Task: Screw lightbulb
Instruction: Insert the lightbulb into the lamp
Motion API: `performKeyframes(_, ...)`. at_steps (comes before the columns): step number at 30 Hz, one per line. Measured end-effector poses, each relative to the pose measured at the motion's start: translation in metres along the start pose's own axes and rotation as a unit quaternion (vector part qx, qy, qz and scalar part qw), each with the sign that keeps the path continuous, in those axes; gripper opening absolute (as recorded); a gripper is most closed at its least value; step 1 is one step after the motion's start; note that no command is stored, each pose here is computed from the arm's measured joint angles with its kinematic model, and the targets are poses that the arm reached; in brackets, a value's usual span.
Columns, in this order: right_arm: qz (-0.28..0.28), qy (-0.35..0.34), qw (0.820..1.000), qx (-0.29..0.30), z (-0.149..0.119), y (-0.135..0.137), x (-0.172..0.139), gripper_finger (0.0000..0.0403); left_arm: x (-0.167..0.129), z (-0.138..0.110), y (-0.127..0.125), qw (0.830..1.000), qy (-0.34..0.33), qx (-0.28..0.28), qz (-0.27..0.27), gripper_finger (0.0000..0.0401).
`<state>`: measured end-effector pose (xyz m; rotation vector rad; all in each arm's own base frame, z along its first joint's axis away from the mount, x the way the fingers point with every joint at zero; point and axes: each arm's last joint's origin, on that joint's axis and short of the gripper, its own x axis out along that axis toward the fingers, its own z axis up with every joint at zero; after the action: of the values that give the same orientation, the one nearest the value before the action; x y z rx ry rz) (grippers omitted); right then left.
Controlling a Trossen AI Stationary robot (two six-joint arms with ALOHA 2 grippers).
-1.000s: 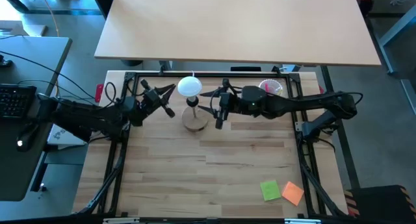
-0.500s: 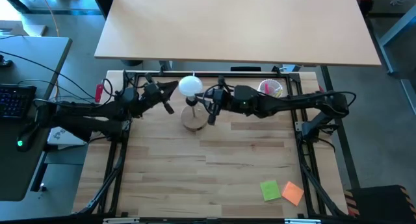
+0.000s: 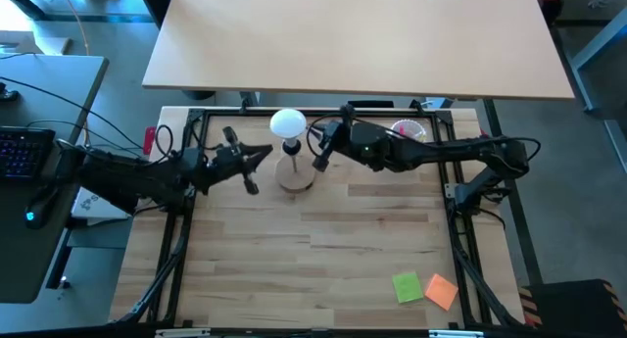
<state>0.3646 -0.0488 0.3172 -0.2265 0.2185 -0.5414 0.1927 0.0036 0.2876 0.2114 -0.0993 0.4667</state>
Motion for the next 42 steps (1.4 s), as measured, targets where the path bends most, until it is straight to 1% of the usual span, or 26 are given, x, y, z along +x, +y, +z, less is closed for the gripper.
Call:
performKeyframes(2,-0.015,0.001,1.0,-0.011,0.003,0.003,-0.005,0.0035,-0.002,-0.003,0.0,0.999,0.027,0.012,0.044,0.0026)
performKeyframes(5,-0.03,-0.003,0.999,-0.026,0.011,0.006,-0.016,0.0035,-0.002,-0.008,0.005,0.994,0.06,0.029,0.092,0.0025)
performKeyframes(7,-0.014,-0.009,0.999,-0.038,0.014,0.009,-0.022,0.0035,0.0,-0.011,0.012,0.99,0.072,0.036,0.115,0.0023)
performKeyframes(9,0.032,-0.02,0.998,-0.057,0.016,0.015,-0.025,0.0035,0.005,-0.015,0.021,0.988,0.081,0.04,0.125,0.0016)
performKeyframes(11,0.071,-0.024,0.994,-0.073,0.015,0.019,-0.025,0.0032,0.009,-0.018,0.031,0.99,0.078,0.041,0.113,0.0007)
performKeyframes(13,0.087,-0.016,0.993,-0.079,0.013,0.019,-0.025,0.0027,0.013,-0.02,0.044,0.991,0.07,0.038,0.105,0.0002)
performKeyframes(16,0.082,-0.003,0.993,-0.08,0.01,0.015,-0.023,0.0014,0.017,-0.023,0.061,0.993,0.063,0.029,0.096,0.0002)
performKeyframes(20,0.086,-0.011,0.993,-0.075,0.007,0.011,-0.022,0.0002,0.022,-0.022,0.079,0.999,0.022,0.005,0.041,0.0001)
performKeyframes(22,0.085,-0.026,0.995,-0.055,-0.009,0.011,-0.026,0.0002,0.024,-0.024,0.086,0.999,0.013,-0.006,0.034,0.0001)
performKeyframes(26,0.061,-0.09,0.994,-0.002,-0.054,0.005,-0.045,0.0001,0.03,-0.036,0.095,0.999,0.036,-0.02,0.022,0.0001)
performKeyframes(27,0.06,-0.12,0.991,0.02,-0.06,0.002,-0.051,0.0001,0.032,-0.039,0.097,0.999,0.042,-0.02,0.013,0.0)
performKeyframes(28,0.07,-0.156,0.984,0.04,-0.064,0.0,-0.057,0.0001,0.035,-0.043,0.098,0.999,0.048,-0.021,0.005,0.0)
performKeyframes(29,0.091,-0.188,0.976,0.054,-0.067,-0.002,-0.062,0.0001,0.037,-0.046,0.099,0.998,0.052,-0.021,-0.001,0.0)
performKeyframes(30,0.118,-0.215,0.968,0.06,-0.068,-0.003,-0.064,0.0001,0.039,-0.05,0.1,0.998,0.057,-0.022,-0.007,0.0)
performKeyframes(32,0.169,-0.243,0.953,0.058,-0.068,-0.003,-0.063,0.0001,0.042,-0.055,0.101,0.998,0.064,-0.023,-0.011,0.0)
performKeyframes(34,0.194,-0.248,0.948,0.045,-0.062,-0.003,-0.054,0.0001,0.045,-0.056,0.102,0.998,0.056,-0.022,-0.01,0.0)
performKeyframes(38,0.183,-0.24,0.953,0.034,-0.046,-0.005,-0.033,0.0,0.048,-0.053,0.103,0.999,0.028,-0.018,-0.006,0.0)
performKeyframes(42,0.177,-0.222,0.959,0.018,-0.037,-0.012,-0.015,0.0,0.051,-0.051,0.105,1.0,-0.001,-0.014,0.003,0.0)
